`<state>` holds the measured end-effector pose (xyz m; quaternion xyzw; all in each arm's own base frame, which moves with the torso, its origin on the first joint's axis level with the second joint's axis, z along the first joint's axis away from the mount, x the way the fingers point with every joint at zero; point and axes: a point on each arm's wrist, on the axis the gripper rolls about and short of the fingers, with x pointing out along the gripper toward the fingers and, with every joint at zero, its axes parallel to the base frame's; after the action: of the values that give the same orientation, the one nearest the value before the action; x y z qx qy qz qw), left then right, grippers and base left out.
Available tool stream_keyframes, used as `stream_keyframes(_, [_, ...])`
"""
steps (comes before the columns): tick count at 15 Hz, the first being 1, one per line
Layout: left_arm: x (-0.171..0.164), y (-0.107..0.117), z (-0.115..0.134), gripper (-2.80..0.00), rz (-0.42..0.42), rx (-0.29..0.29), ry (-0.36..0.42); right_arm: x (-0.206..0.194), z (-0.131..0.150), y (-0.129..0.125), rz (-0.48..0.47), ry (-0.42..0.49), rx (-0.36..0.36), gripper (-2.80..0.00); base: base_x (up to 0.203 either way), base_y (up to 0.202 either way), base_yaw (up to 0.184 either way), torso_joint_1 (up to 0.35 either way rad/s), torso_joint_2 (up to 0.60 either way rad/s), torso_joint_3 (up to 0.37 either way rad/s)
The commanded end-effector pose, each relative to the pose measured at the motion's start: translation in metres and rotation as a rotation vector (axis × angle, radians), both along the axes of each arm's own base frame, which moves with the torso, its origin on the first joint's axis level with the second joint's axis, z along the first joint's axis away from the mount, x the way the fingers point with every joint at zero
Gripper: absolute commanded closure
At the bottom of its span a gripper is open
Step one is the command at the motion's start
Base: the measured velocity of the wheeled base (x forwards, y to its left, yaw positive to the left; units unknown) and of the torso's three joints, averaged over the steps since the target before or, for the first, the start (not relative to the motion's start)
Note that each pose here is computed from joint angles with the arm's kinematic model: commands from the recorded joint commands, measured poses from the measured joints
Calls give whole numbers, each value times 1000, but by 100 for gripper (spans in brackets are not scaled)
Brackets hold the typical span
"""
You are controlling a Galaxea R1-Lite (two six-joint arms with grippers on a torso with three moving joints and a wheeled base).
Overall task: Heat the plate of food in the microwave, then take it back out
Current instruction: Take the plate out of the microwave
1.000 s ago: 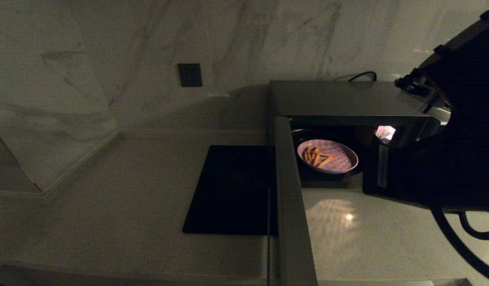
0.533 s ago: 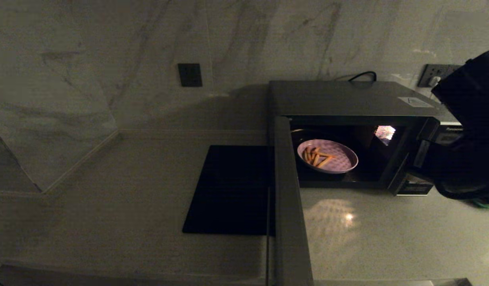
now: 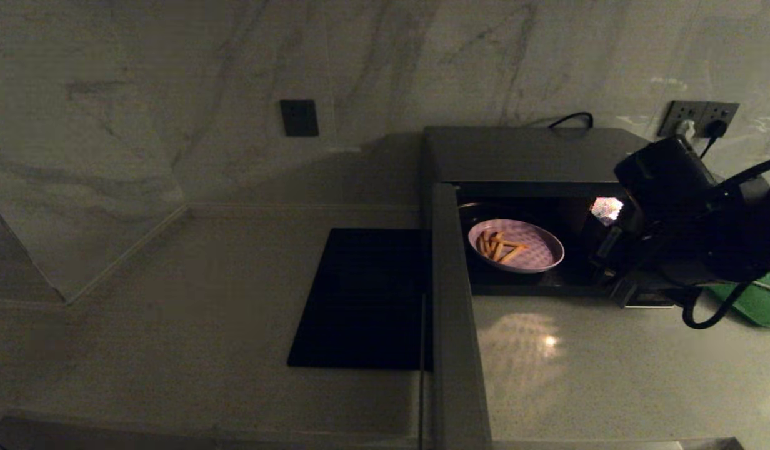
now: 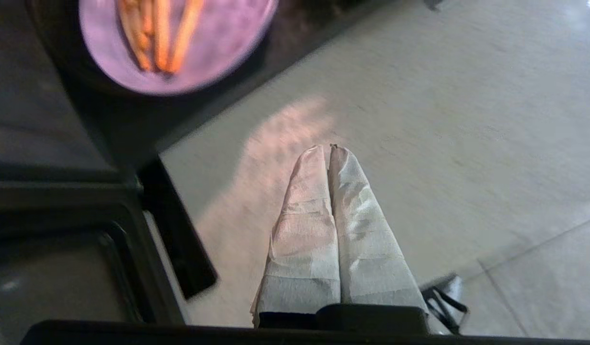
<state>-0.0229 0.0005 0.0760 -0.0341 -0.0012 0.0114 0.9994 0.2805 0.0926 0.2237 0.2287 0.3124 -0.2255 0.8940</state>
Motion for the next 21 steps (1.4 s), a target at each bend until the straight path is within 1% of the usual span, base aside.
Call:
stream_keyframes(1, [0, 0, 0, 0, 0, -1, 0, 12, -10, 4, -5, 22, -5, -280, 0, 0, 0, 0, 0, 0])
stream_keyframes(2, [0, 0, 0, 0, 0, -1, 0, 11, -9, 3, 3, 22, -14, -280, 0, 0, 0, 0, 0, 0])
stream_keyframes(3, [0, 0, 0, 0, 0, -1, 0, 12, -6, 0, -7, 7, -3, -280, 0, 0, 0, 0, 0, 0])
stream_keyframes(5, [0, 0, 0, 0, 0, -1, 0, 21, -4, -6, -19, -47, 36, -280, 0, 0, 0, 0, 0, 0])
stream_keyframes(6, [0, 0, 0, 0, 0, -1, 0, 24, -4, -10, -21, -50, 55, -280, 0, 0, 0, 0, 0, 0])
stream_keyframes(9, [0, 0, 0, 0, 0, -1, 0, 31, -14, -9, -91, -44, 111, -280, 0, 0, 0, 0, 0, 0])
stream_keyframes(11, [0, 0, 0, 0, 0, -1, 0, 36, -24, -12, -163, -37, 161, -280, 0, 0, 0, 0, 0, 0])
stream_keyframes(15, [0, 0, 0, 0, 0, -1, 0, 52, -49, -9, -192, 21, 156, -280, 0, 0, 0, 0, 0, 0])
stream_keyframes(19, [0, 0, 0, 0, 0, -1, 0, 72, -62, -4, -253, 16, 199, -280, 0, 0, 0, 0, 0, 0])
stream_keyframes(21, [0, 0, 0, 0, 0, -1, 0, 77, -67, -3, -276, 10, 204, -280, 0, 0, 0, 0, 0, 0])
